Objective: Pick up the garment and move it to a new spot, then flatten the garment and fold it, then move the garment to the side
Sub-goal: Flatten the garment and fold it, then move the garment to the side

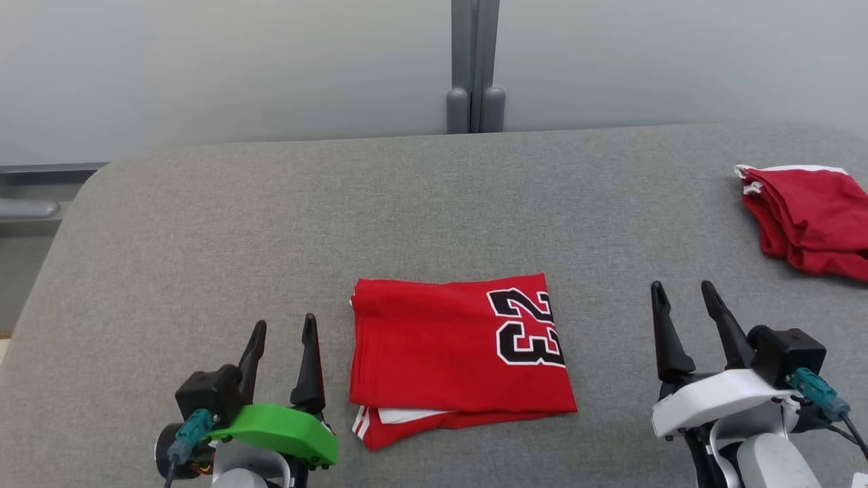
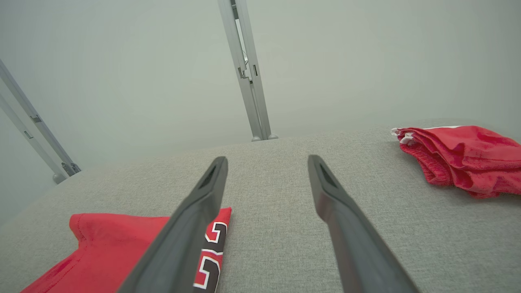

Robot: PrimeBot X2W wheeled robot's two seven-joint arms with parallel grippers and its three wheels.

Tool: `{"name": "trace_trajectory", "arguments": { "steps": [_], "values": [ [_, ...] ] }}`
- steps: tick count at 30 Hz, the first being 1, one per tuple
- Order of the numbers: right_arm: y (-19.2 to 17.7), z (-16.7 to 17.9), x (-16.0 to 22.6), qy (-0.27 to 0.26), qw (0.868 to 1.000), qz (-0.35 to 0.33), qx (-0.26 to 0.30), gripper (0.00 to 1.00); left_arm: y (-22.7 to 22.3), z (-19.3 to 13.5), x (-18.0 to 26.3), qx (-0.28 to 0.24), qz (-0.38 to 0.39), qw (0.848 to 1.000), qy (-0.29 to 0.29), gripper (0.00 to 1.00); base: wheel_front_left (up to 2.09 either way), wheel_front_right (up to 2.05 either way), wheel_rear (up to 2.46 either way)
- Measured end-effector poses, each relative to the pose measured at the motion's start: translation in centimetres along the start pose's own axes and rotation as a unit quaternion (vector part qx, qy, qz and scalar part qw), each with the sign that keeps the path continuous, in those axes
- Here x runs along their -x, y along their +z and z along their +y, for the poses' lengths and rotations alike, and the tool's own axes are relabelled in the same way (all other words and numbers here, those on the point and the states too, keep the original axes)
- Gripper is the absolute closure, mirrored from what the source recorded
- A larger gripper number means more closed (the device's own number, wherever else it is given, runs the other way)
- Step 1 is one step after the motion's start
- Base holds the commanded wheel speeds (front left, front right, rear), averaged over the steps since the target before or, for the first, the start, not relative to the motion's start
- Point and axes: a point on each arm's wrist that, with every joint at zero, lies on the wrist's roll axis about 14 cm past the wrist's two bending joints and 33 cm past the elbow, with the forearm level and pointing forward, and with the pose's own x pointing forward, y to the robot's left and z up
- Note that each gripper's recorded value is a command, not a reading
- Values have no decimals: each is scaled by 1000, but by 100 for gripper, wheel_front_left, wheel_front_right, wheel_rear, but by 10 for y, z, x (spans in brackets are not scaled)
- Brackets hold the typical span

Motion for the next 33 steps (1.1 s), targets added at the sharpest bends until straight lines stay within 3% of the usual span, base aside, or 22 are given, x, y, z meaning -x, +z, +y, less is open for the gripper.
{"name": "trace_trajectory", "arguments": {
  "steps": [33],
  "values": [
    [-17, 5, -6, 8, 999, 36, 8, 0, -4, 17, 4, -20, 1, 1000, 22, 0, 0, 0, 0]
  ]
}}
